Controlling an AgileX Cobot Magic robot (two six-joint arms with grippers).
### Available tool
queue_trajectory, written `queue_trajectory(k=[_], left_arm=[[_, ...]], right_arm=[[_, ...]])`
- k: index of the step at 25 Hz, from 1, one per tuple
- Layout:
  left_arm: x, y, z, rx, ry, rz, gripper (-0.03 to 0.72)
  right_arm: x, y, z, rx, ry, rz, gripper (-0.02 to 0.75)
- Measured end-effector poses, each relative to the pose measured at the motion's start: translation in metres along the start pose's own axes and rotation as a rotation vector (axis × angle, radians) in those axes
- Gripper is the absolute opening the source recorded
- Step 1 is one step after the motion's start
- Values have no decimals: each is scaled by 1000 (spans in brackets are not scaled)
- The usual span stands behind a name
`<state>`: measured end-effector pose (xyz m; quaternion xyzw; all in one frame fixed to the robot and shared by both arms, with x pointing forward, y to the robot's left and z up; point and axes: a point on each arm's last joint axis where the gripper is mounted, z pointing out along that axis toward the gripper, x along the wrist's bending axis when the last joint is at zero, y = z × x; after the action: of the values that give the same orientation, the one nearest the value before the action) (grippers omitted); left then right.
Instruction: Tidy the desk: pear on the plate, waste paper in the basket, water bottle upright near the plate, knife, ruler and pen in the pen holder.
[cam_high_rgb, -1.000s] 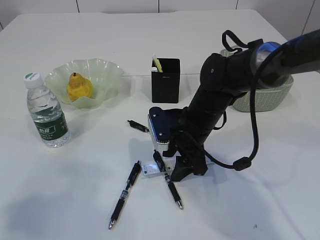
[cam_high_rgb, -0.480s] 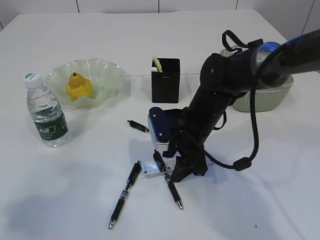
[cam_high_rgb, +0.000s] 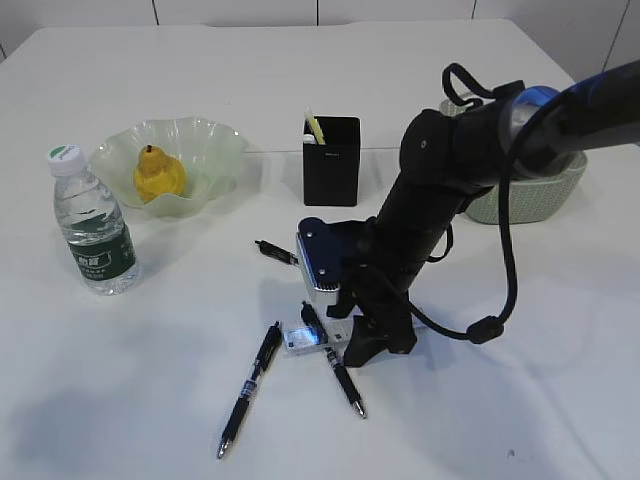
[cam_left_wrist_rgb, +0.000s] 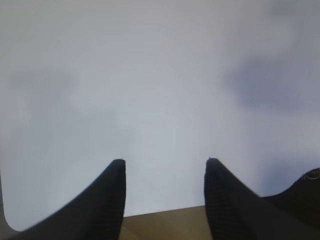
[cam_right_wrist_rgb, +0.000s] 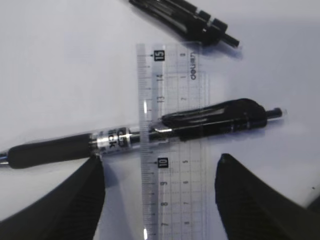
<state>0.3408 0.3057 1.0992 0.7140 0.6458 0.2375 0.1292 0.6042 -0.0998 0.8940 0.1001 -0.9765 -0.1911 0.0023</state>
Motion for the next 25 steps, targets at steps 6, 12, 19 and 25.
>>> queue_trajectory(k=[6,12,19,25], left_arm=[[0,1,0,-15,-1,0,355],[0,2,0,-19,-1,0,355],[0,2,0,-22,-1,0,346],[0,2,0,-22,-1,0,343]], right_arm=[[0,-2,1,20,4,-16,546],[0,-2,1,22,4,-17,546],[0,-2,1,21,3,-17,546],[0,-2,1,21,3,-17,546]])
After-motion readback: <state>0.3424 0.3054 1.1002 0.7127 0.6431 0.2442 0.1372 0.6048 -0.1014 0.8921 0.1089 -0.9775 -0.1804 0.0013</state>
